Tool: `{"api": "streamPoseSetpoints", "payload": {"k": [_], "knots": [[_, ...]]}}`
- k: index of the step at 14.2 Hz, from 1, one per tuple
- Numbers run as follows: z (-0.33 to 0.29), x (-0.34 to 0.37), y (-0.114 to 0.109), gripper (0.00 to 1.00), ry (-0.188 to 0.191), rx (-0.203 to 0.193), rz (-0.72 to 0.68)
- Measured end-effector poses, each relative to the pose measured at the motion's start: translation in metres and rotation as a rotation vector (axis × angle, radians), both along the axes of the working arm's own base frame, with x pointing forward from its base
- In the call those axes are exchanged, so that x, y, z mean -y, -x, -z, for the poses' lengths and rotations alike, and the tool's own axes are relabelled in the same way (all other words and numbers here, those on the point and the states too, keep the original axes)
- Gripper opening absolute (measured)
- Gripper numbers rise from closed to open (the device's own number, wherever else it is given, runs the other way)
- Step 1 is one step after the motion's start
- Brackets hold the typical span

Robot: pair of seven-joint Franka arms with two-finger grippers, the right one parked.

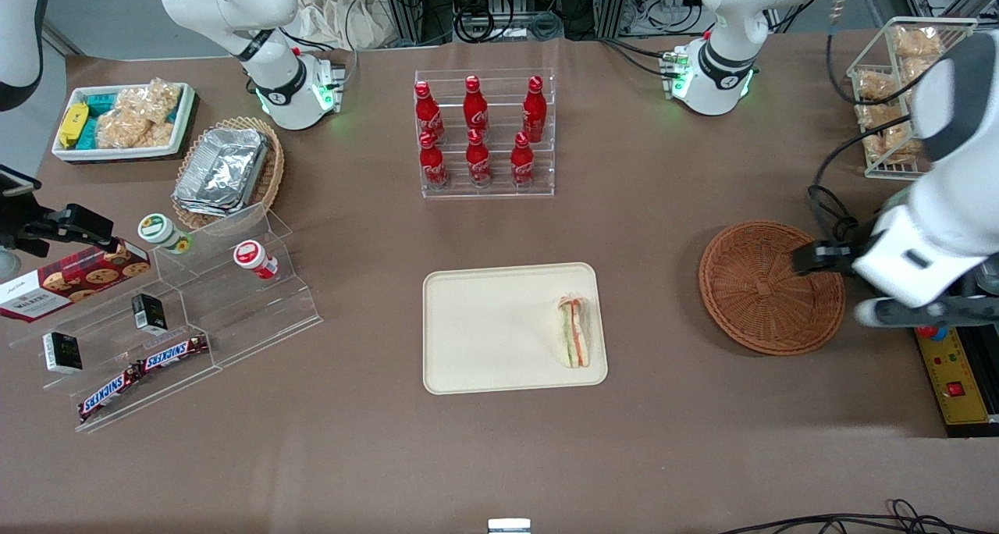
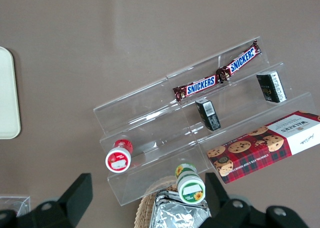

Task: Place sandwich from basket to tray

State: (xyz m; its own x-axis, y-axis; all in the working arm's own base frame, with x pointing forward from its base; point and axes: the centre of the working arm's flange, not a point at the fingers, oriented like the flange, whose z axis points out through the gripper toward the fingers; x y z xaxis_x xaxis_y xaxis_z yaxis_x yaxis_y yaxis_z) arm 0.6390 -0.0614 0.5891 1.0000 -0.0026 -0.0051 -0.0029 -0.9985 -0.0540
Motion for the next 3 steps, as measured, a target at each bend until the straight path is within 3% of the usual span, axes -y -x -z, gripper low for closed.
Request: {"api": "streamPoseSetpoints", "payload": {"k": [3], "knots": [[-0.010,-0.034,0.003,1.00,0.001,0.011,-0.035]]}}
